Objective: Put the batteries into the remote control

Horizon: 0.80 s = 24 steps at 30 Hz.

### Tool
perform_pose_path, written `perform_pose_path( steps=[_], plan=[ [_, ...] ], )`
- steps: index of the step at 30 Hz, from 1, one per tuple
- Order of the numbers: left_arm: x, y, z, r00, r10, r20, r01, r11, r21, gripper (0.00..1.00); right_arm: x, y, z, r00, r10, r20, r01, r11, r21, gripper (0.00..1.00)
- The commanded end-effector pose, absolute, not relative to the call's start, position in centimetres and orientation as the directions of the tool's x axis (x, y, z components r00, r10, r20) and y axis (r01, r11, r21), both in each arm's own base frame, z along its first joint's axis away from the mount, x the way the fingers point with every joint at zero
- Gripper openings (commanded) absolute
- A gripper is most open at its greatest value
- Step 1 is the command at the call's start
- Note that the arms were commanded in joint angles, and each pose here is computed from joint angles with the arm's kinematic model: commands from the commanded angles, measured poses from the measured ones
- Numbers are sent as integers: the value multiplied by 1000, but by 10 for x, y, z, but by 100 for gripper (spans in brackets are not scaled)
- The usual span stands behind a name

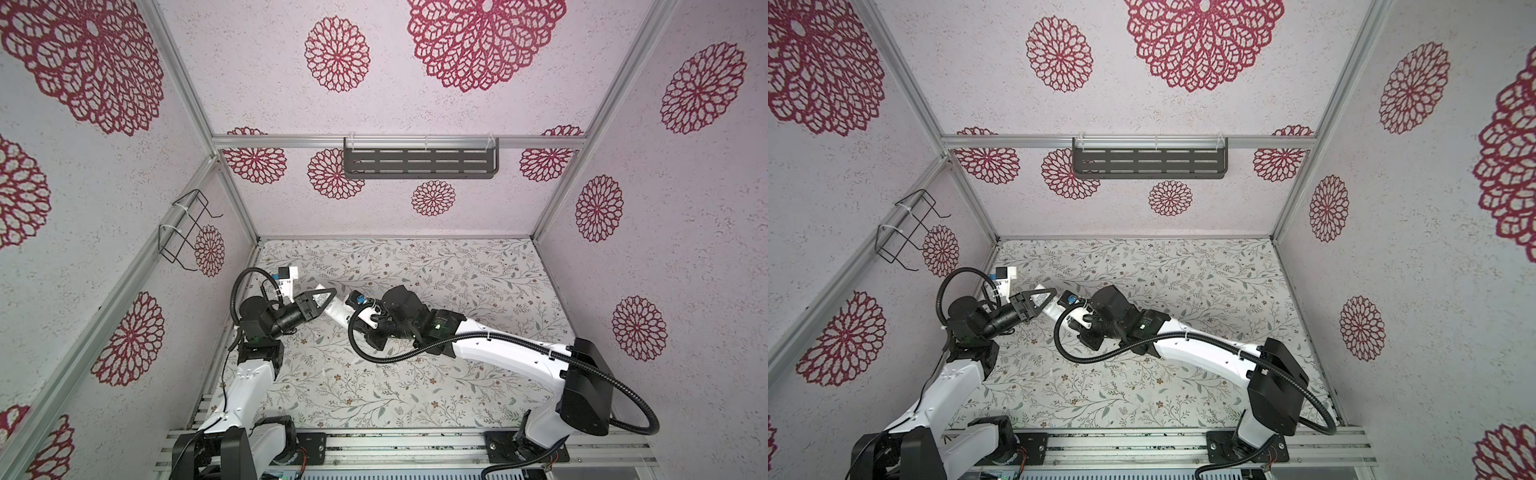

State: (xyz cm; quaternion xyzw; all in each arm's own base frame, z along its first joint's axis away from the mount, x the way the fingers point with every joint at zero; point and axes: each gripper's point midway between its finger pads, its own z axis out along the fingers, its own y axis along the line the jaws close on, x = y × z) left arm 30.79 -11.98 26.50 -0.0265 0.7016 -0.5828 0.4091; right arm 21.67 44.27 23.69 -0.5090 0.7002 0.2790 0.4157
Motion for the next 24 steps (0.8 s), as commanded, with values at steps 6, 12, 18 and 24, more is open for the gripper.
perform_pose_path(
  steps=[6, 12, 18, 24],
  plan=[
    [298, -125, 297, -640, -511, -574, 513, 273, -814, 0, 212, 424, 152, -269, -709, -652, -932, 363, -10, 0],
    [297, -125, 298, -637, -511, -576, 517, 270, -812, 0, 217, 425, 153, -273, -708, -651, -926, 377, -22, 0],
    [296, -126, 300, -639, -508, -578, 523, 264, -810, 0, 225, 427, 160, -266, -669, -694, -917, 398, -33, 2],
    [297, -126, 302, -639, -510, -576, 529, 253, -810, 0, 229, 430, 168, -253, -620, -743, -910, 414, -35, 3]
  ],
)
